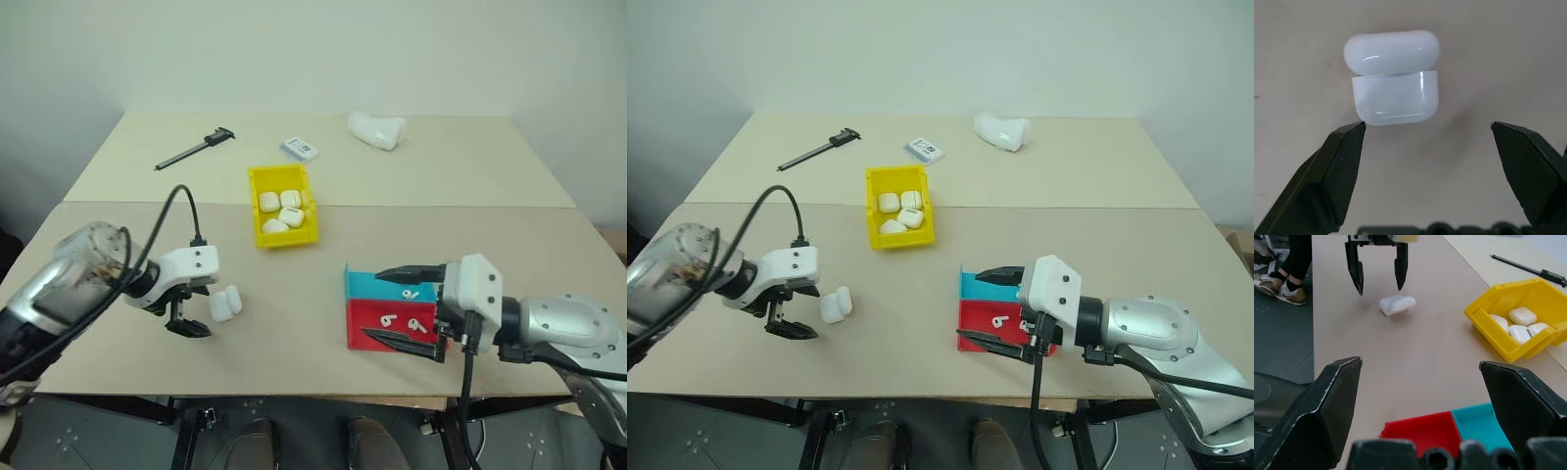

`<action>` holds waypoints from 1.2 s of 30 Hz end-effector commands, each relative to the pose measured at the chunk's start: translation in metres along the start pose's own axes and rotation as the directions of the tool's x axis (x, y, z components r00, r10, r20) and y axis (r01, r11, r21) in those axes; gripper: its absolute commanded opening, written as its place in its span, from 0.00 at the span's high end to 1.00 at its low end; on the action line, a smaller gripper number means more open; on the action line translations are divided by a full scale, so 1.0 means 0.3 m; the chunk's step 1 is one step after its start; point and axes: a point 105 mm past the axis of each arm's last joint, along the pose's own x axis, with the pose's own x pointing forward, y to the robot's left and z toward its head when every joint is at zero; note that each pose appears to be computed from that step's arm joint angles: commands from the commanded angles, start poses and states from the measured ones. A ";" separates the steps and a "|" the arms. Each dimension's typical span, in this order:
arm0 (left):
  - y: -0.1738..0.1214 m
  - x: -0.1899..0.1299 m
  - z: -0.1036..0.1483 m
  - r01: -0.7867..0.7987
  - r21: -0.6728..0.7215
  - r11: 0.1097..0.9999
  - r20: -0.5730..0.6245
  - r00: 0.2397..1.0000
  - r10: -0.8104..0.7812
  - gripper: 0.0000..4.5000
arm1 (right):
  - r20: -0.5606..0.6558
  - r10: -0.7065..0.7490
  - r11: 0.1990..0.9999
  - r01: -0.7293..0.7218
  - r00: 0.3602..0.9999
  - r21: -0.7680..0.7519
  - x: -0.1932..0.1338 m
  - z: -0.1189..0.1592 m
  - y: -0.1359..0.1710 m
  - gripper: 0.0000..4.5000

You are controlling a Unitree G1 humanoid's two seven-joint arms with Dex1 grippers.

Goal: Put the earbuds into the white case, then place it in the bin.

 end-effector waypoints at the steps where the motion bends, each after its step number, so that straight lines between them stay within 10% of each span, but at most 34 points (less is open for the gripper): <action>1: 0.035 0.003 0.009 -0.039 0.025 0.999 -0.033 0.999 0.040 0.01 | 0.028 0.004 0.999 -0.003 1.000 -0.036 0.001 0.037 0.014 0.00; 25: 0.055 0.081 0.066 0.041 -0.003 0.999 -0.034 0.999 -0.041 0.01 | 0.026 -0.026 0.999 0.027 0.999 -0.034 0.001 0.036 0.024 0.00; 32: 0.036 0.071 0.063 0.057 -0.002 0.998 -0.034 0.998 -0.057 0.37 | 0.023 -0.025 0.999 0.026 0.999 -0.027 0.001 0.031 0.026 0.00; 36: 0.049 0.062 0.050 0.024 -0.021 0.999 -0.031 0.999 -0.025 0.37 | 0.025 -0.024 0.999 0.024 0.999 -0.023 0.002 0.028 0.025 0.00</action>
